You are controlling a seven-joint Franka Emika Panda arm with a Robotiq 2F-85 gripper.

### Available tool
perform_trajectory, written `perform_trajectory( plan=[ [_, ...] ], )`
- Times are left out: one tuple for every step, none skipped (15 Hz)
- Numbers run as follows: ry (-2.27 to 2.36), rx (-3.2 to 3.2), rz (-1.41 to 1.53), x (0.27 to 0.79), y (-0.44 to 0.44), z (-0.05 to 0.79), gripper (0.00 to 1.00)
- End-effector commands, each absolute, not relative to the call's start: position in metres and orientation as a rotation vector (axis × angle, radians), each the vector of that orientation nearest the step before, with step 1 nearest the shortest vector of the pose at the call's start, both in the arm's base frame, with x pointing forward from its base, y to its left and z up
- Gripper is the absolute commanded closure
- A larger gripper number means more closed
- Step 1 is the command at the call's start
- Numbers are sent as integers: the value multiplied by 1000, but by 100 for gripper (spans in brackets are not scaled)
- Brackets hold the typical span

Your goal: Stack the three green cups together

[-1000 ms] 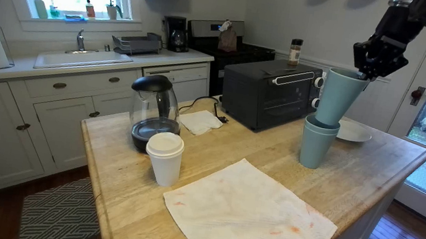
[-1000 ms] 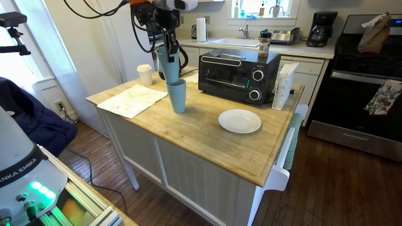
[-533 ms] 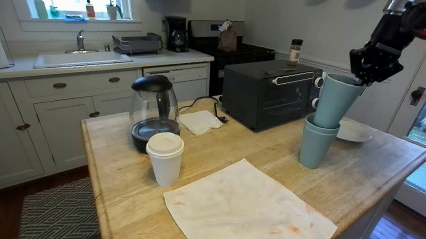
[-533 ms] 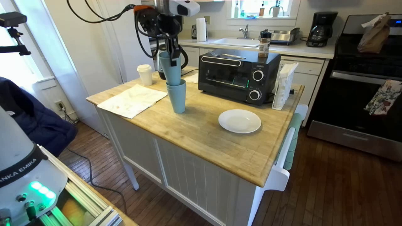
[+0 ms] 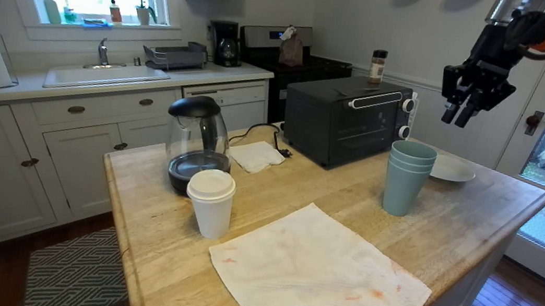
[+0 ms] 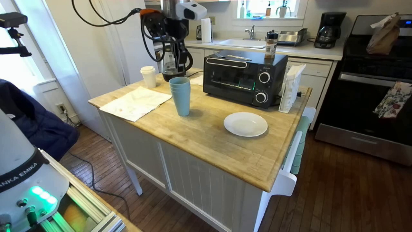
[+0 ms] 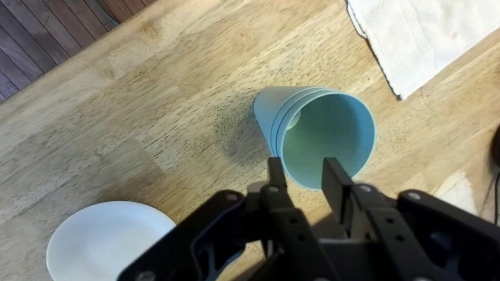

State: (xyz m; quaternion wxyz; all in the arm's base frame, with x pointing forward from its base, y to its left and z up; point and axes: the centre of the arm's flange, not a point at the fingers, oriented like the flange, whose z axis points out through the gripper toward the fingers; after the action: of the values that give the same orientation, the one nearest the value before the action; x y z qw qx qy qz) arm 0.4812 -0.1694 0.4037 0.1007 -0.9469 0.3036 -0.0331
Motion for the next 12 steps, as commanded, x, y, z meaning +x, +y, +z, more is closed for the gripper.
perform_trajectory(
  plan=[
    [876,-2803,-146,487,-173,416,37],
    [860,-2807,-155,486,-173,419,31],
    [824,-2821,-171,485,-173,424,23],
    [782,-2836,-190,485,-174,428,16],
    [730,-2854,-222,485,-174,432,8],
    [682,-2866,-254,484,-174,436,2],
    [630,-2878,-285,483,-173,441,0],
    [581,-2890,-312,482,-173,445,0],
    [534,-2902,-338,480,-172,450,0],
    [490,-2914,-358,478,-171,456,0],
    [456,-2920,-376,477,-170,461,0],
    [428,-2925,-394,475,-169,466,0]
  ],
)
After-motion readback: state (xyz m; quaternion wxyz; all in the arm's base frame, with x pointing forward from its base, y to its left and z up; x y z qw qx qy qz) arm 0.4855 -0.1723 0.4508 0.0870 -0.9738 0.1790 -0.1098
